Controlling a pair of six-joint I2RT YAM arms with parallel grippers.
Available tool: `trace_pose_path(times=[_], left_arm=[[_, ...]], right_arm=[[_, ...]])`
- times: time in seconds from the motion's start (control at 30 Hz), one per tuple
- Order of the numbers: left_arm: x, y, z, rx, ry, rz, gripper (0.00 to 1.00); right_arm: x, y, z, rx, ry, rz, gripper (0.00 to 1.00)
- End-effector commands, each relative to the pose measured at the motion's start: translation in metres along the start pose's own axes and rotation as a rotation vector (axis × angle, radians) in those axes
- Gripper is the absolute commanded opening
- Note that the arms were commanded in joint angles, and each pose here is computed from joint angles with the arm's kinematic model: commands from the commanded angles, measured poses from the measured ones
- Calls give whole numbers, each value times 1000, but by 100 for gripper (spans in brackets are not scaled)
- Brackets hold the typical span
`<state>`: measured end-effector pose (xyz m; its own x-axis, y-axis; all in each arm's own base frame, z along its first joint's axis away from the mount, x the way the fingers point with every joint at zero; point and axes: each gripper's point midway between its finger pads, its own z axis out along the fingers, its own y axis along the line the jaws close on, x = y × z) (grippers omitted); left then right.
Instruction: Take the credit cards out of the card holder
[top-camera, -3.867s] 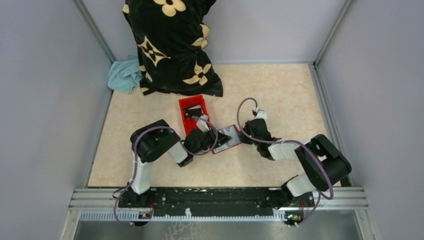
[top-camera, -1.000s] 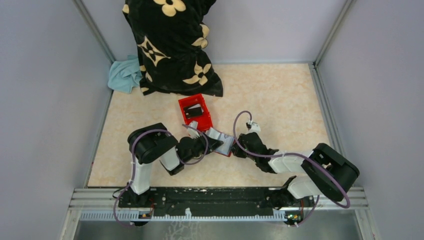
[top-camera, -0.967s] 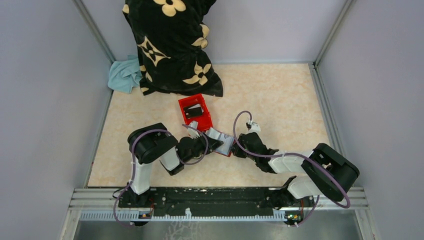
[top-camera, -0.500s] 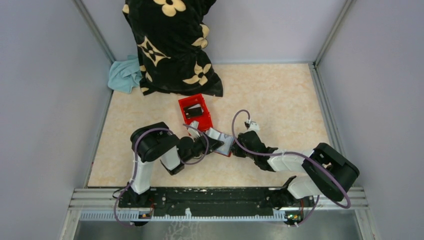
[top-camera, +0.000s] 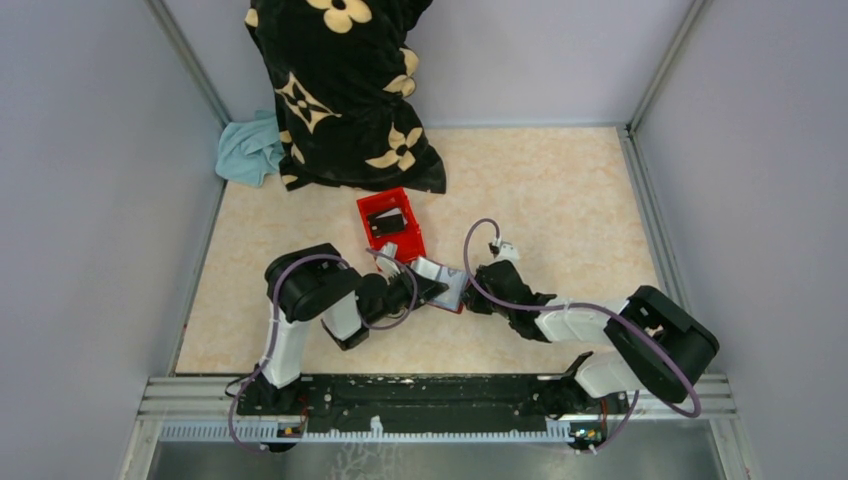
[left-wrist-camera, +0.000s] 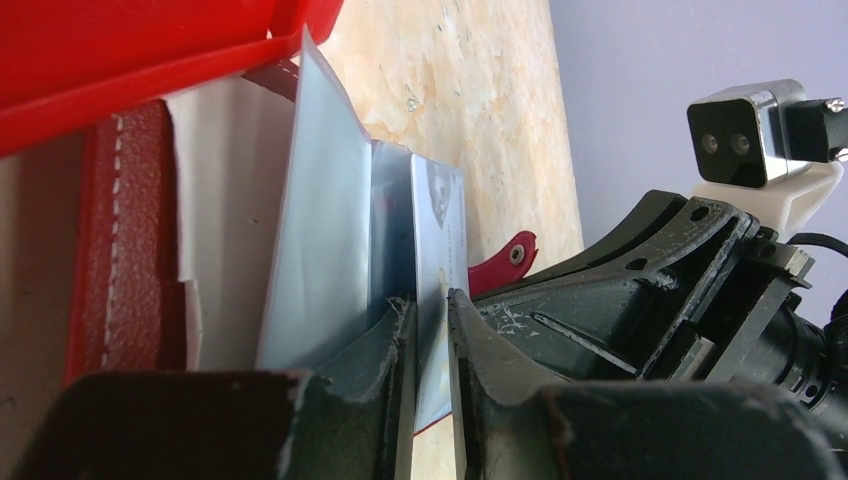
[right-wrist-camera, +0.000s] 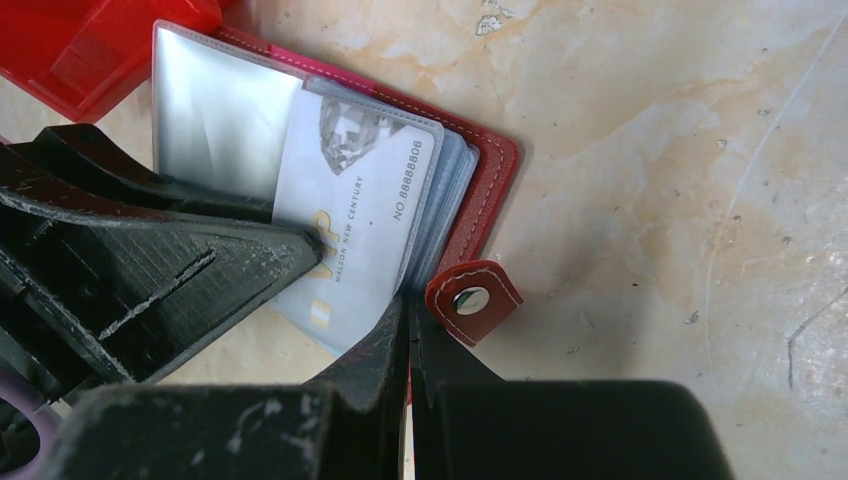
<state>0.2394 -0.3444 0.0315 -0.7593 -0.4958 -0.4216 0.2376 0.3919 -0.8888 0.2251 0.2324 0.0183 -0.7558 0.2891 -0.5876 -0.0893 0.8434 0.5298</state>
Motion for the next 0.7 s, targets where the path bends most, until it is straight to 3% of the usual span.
trace_pose_path(times=[0.0, 0.67], left_arm=[[32, -22, -10, 126, 109, -10, 24], [34, -26, -6, 141, 107, -7, 24]], right_arm=[[26, -44, -7, 161, 112, -74, 0], [16, -54, -10, 178, 83, -75, 0]])
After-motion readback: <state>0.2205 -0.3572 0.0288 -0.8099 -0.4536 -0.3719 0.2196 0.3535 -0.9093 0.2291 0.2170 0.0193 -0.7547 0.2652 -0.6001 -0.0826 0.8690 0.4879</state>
